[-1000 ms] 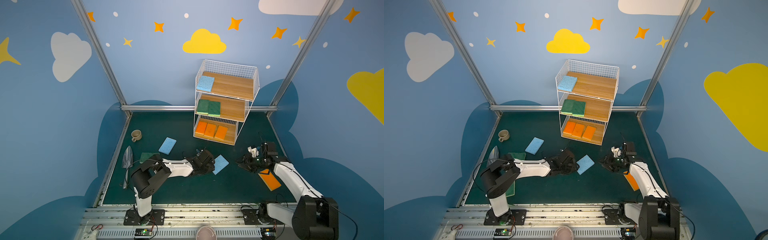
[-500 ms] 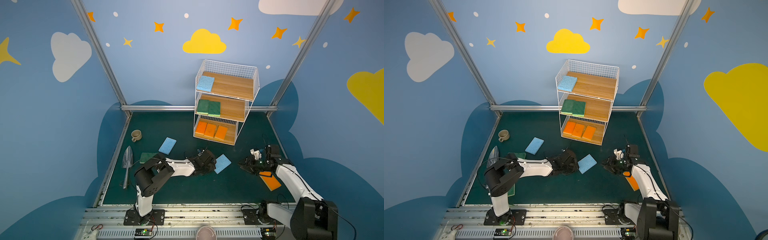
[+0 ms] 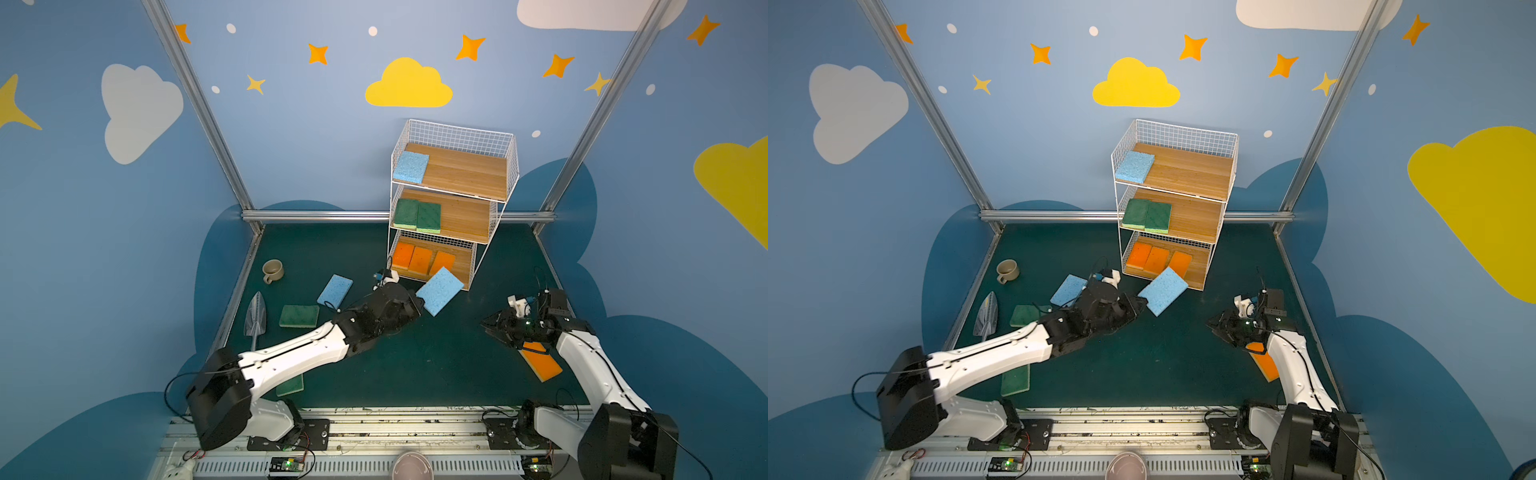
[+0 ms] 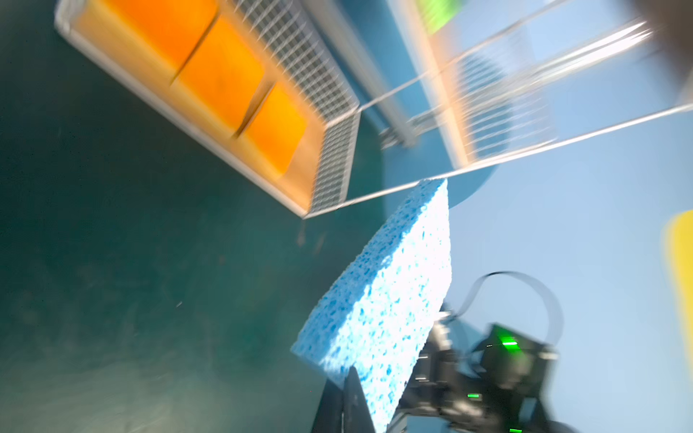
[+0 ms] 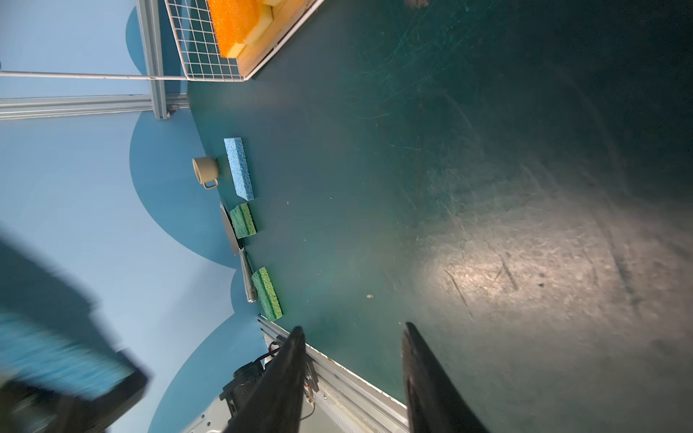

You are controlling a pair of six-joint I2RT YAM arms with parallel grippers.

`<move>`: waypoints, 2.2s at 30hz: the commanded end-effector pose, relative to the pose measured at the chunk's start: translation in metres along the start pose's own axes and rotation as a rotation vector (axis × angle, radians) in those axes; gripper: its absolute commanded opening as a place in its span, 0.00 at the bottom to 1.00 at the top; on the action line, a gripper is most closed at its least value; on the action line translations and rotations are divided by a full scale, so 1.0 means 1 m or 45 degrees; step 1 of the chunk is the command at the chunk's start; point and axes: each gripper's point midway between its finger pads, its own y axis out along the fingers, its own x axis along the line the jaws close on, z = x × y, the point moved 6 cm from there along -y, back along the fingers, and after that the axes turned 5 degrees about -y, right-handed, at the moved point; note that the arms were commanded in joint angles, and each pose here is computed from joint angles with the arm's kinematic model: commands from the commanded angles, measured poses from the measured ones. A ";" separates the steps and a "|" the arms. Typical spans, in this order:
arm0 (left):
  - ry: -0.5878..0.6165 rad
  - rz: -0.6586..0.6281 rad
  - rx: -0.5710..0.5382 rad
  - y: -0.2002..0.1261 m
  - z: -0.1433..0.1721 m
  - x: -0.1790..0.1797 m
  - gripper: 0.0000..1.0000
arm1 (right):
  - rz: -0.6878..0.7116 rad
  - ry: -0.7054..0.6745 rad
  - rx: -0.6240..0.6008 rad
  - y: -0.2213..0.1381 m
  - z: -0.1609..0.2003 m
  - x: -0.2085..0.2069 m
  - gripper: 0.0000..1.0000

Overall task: Arrange cleaning sponges on a shelf
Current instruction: Pick up the cleaning sponge from the center of the table, then place the cleaning sponge on the shelf.

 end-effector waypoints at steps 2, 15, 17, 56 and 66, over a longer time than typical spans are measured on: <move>0.053 0.084 -0.208 -0.029 -0.053 -0.051 0.03 | -0.016 0.005 -0.066 -0.007 -0.015 0.012 0.42; 0.043 0.245 -0.569 -0.026 -0.130 -0.174 0.03 | -0.066 -0.013 -0.110 -0.016 -0.038 0.038 0.42; 0.009 0.212 -0.557 -0.009 -0.135 -0.182 0.03 | -0.070 -0.014 -0.109 -0.016 -0.040 0.039 0.42; -0.221 0.095 -0.447 0.109 -0.162 -0.159 0.03 | -0.103 0.004 -0.071 -0.004 -0.046 0.031 0.42; -0.246 0.073 -0.485 0.103 -0.165 -0.157 0.08 | -0.096 0.006 -0.066 -0.003 -0.045 0.030 0.42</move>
